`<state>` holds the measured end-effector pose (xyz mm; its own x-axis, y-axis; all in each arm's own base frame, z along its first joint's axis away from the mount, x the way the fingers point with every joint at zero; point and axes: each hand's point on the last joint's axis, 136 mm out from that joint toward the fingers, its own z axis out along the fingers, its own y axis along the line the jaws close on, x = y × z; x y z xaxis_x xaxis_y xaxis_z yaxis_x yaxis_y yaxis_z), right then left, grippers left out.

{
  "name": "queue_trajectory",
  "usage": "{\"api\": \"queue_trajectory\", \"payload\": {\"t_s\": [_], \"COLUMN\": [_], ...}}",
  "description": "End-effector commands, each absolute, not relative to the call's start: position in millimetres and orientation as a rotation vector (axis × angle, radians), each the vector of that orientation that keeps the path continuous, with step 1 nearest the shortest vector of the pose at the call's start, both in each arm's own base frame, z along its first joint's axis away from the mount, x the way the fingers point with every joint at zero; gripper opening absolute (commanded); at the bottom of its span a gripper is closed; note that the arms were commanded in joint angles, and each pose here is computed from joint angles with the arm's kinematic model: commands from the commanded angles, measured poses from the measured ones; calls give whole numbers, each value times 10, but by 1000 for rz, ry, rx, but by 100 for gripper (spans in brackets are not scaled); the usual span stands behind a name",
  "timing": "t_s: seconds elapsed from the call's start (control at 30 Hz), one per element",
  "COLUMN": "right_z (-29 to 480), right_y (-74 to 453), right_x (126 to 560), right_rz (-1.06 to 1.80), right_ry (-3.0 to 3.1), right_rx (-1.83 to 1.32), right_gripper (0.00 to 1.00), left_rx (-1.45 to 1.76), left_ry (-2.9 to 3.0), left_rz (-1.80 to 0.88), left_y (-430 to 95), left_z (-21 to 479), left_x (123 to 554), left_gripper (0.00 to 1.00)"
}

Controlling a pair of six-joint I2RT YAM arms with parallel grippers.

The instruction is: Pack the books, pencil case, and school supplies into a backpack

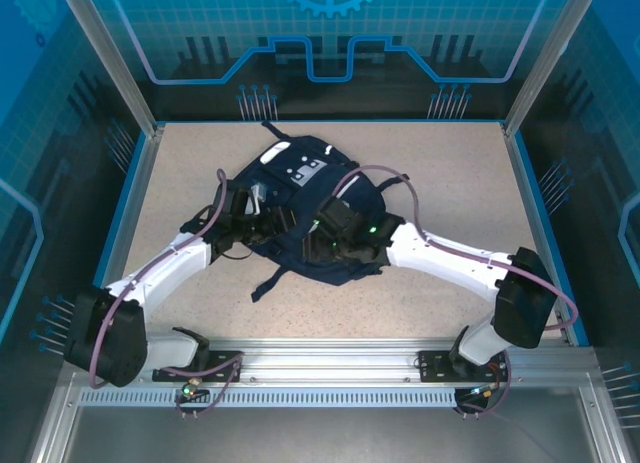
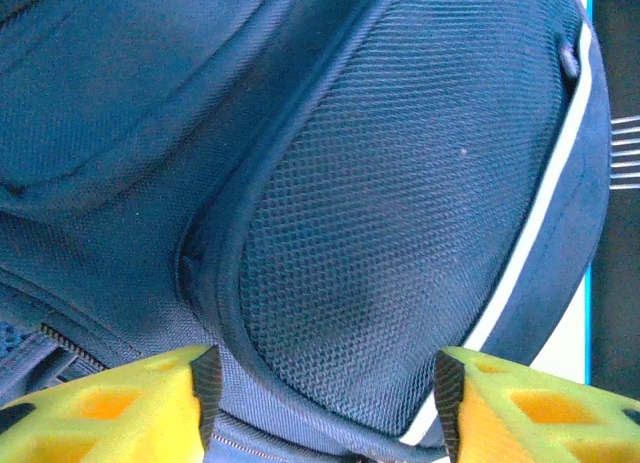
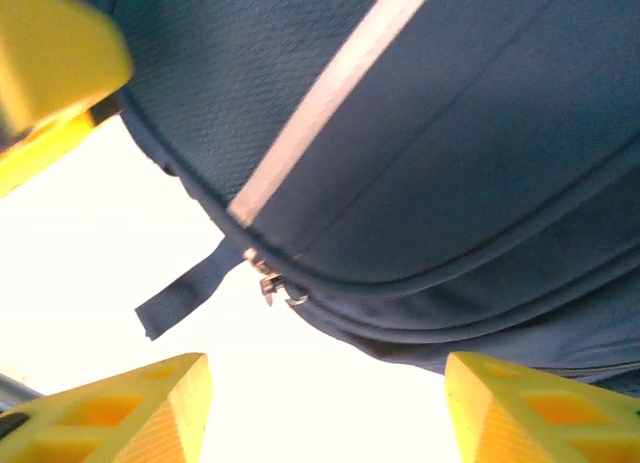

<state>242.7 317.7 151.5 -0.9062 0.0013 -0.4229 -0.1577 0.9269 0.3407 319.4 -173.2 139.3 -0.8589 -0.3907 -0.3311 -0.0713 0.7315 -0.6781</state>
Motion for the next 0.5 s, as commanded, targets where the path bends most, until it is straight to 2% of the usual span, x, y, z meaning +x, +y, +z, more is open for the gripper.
{"api": "queue_trajectory", "payload": {"t_s": [0.0, 0.17, 0.3, 0.47], "right_z": [1380, 1149, 1099, 1086], "right_y": [3378, 3601, 3735, 3643], "right_x": [2407, 2330, 2386, 2485], "right_rz": [521, 526, 530, 435], "right_ry": [2637, 2674, 2667, 2639], "right_rx": [-68, -15, -6, 71], "right_gripper": [60, 52, 46, 38], "left_rx": [-440, -545, -569, -573], "left_ry": [2430, 2453, 2456, 2462], "left_rz": [-1028, -999, -988, -995], "left_y": [-1787, -1744, -1716, -1726], "left_z": [1509, 1365, 1326, 1312], "left_x": [3338, 3381, 3365, 3363], "left_gripper": [56, 45, 44, 43]}}
